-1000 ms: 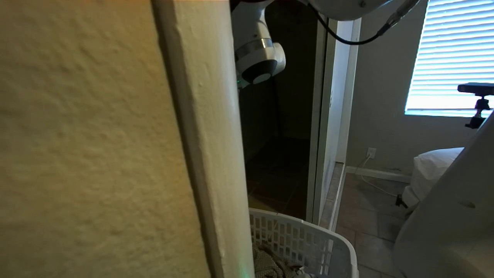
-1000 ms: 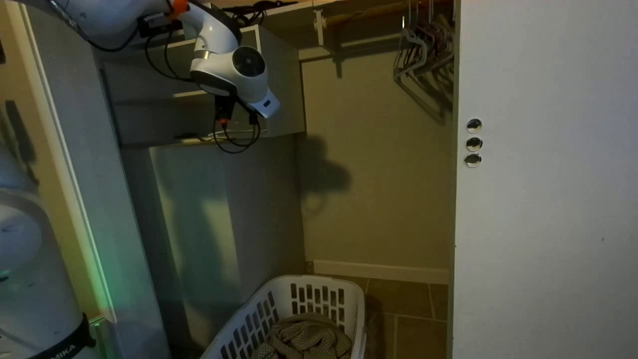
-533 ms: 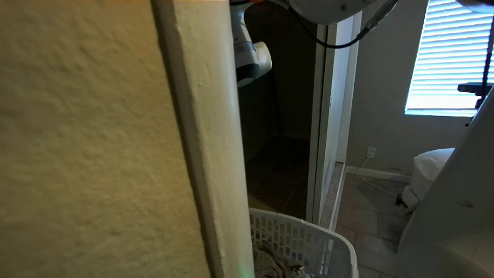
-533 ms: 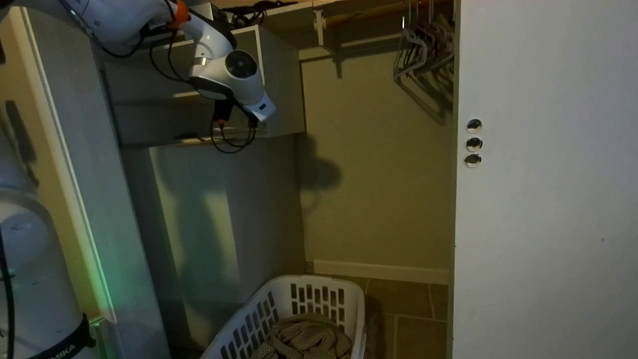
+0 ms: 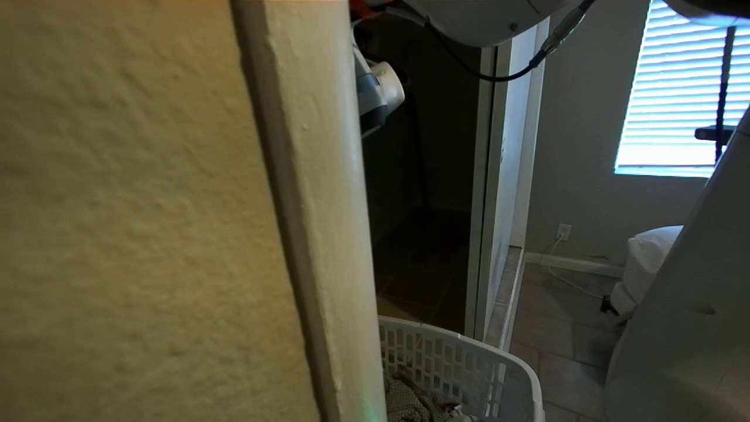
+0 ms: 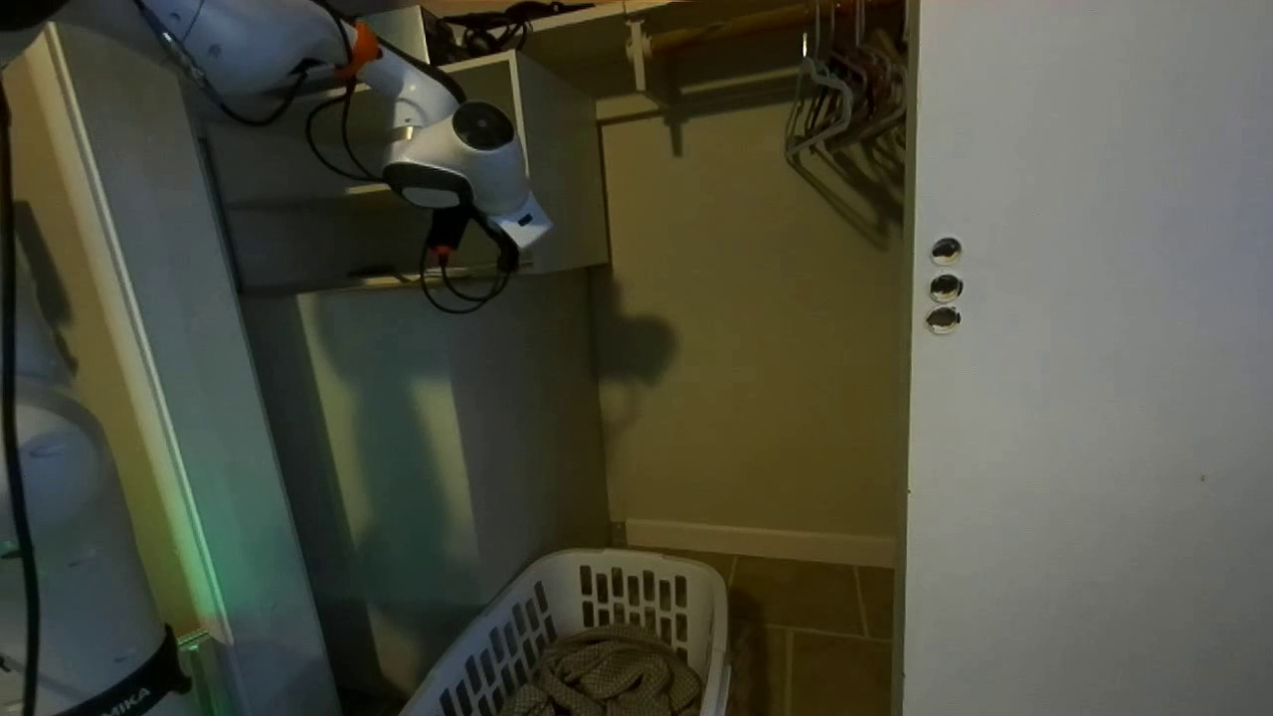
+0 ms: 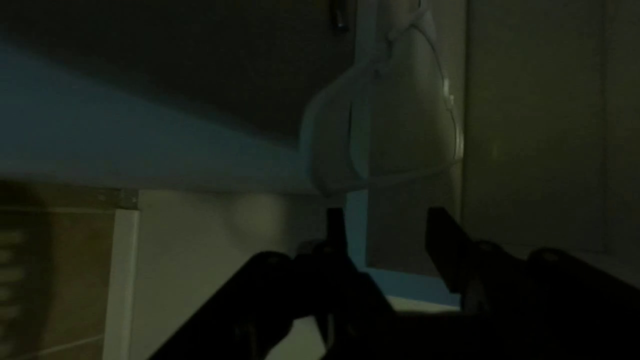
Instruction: Move the hanger to the bottom shelf
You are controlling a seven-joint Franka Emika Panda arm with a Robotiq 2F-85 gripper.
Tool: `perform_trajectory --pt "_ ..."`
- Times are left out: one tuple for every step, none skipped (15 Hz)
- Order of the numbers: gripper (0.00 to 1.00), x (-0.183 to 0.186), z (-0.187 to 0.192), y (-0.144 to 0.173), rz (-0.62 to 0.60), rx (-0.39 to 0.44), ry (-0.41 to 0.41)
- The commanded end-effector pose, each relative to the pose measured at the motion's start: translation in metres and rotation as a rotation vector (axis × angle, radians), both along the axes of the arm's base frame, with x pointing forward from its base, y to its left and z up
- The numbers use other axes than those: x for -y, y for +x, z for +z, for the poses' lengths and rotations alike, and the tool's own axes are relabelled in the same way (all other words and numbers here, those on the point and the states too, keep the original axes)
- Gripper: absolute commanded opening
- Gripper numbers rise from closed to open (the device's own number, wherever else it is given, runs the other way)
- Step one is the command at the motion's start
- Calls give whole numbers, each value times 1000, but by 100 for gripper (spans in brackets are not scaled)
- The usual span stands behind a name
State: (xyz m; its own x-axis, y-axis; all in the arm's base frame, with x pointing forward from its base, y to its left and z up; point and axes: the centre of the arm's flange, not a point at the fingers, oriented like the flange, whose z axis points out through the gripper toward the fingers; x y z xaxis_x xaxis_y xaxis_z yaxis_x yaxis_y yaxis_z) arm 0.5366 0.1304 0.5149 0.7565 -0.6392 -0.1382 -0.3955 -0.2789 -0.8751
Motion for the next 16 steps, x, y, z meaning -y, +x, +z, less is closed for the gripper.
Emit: perform_trajectory --pt "78 4 16 0 -8 -49 -61" --pt "84 7 19 -2 -5 -60 -82" --pt "92 9 23 -4 6 -70 -104" --pt "98 12 29 -8 24 -67 -131" --pt "100 17 33 -11 62 -30 -180" --pt "100 21 37 -15 95 -10 -224" --pt "100 27 44 -20 135 34 -262" --pt "100 33 51 -25 170 61 -303" --pt "100 38 58 -33 216 103 -307" --pt "100 43 64 -38 256 132 -324" --pt "100 47 72 -46 298 175 -319" --pt "100 51 78 -52 334 214 -337" --pt "100 54 84 -60 380 254 -326" --pt "100 57 89 -66 425 290 -332" --pt "100 58 93 -72 471 324 -337" --pt "100 60 95 -78 510 347 -350"
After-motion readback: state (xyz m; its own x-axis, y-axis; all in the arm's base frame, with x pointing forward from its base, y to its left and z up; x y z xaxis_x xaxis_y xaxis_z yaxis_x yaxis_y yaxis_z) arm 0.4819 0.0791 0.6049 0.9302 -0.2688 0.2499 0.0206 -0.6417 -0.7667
